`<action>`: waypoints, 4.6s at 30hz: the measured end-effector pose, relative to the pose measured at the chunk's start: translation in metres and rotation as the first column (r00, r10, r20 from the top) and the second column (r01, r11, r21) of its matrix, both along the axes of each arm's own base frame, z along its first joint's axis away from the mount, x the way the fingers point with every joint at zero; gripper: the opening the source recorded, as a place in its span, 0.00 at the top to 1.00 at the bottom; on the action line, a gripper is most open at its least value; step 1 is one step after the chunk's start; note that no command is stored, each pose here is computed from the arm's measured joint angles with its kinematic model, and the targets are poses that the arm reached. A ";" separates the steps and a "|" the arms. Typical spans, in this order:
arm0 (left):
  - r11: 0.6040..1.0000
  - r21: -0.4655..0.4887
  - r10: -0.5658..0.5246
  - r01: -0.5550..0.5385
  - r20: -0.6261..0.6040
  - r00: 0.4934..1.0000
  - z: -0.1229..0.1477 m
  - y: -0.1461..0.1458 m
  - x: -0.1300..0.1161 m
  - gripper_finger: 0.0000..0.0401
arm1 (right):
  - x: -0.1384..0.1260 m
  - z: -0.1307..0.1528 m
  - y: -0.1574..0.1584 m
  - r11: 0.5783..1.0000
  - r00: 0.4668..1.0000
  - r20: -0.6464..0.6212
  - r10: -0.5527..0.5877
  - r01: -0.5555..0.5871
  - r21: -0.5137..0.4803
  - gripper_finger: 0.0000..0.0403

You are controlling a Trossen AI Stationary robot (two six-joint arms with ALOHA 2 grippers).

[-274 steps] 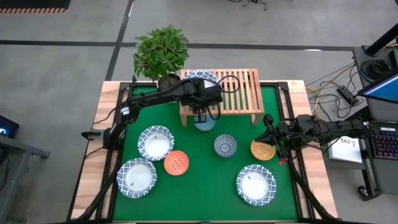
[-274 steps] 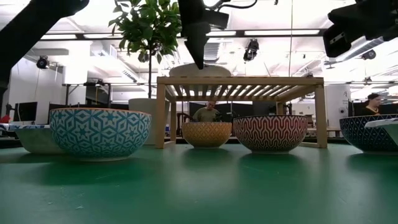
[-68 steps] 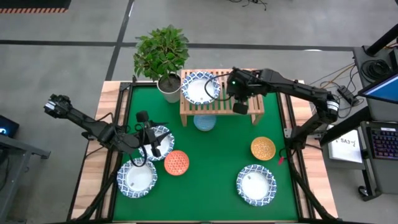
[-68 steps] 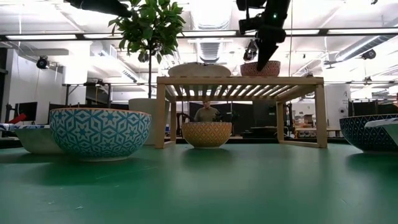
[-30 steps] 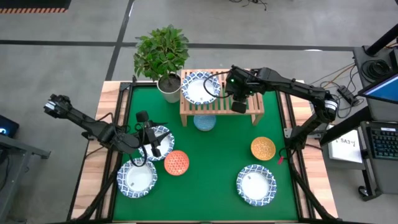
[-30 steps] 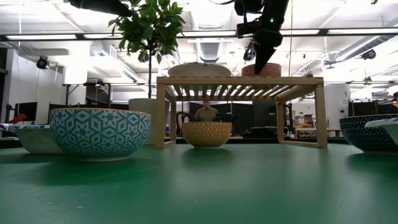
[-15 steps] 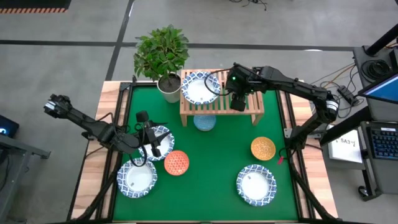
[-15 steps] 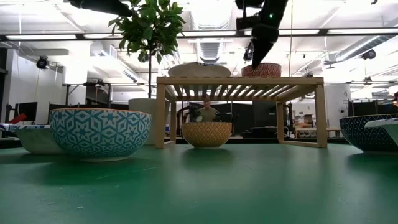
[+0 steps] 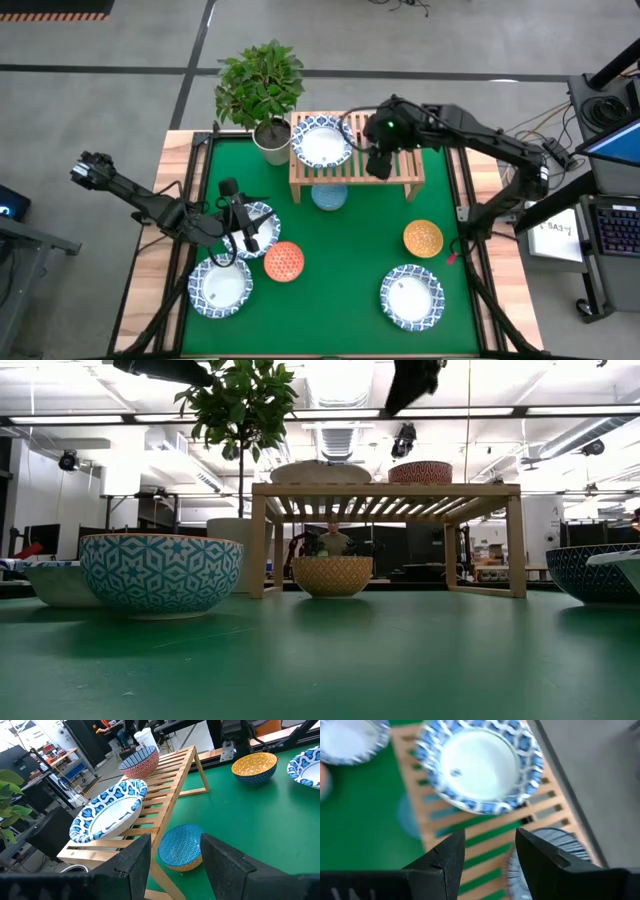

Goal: Place and stack bowls onto a shelf
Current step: Stack the blue patterned bowl on top of the red patterned bowl on the shelf

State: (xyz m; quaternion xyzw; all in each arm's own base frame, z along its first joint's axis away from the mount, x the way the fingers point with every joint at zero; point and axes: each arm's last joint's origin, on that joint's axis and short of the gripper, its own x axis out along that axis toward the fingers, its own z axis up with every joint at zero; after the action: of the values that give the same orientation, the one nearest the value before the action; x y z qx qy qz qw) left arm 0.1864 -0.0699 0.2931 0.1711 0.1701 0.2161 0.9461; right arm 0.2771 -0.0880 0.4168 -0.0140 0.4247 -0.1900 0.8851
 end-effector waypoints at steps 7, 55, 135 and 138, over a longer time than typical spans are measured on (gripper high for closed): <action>1.000 0.000 0.000 0.000 0.000 1.000 0.000 0.000 0.000 0.61 | 0.006 0.006 0.047 0.994 0.997 0.076 0.031 -0.039 0.100 0.60; 0.999 -0.037 0.010 -0.009 0.018 1.000 -0.001 0.000 0.000 0.61 | -0.025 -0.170 0.152 0.677 0.744 -0.458 -0.487 0.652 0.340 0.61; 0.999 -0.041 0.012 -0.011 0.019 1.000 -0.001 0.000 0.000 0.61 | -0.020 -0.206 0.145 0.692 0.838 -0.409 -0.361 0.534 0.485 0.97; 0.999 -0.041 0.012 -0.011 0.019 1.000 -0.001 0.000 0.000 0.61 | -0.010 -0.193 0.149 0.732 0.897 -0.334 -0.289 0.432 0.527 0.97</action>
State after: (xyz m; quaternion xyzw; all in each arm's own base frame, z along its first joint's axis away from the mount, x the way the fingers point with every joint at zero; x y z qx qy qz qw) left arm 0.1865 -0.0700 0.2918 0.1487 0.1662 0.2196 0.9498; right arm 0.2669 0.0614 0.2238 0.3222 0.5559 -0.2153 0.7354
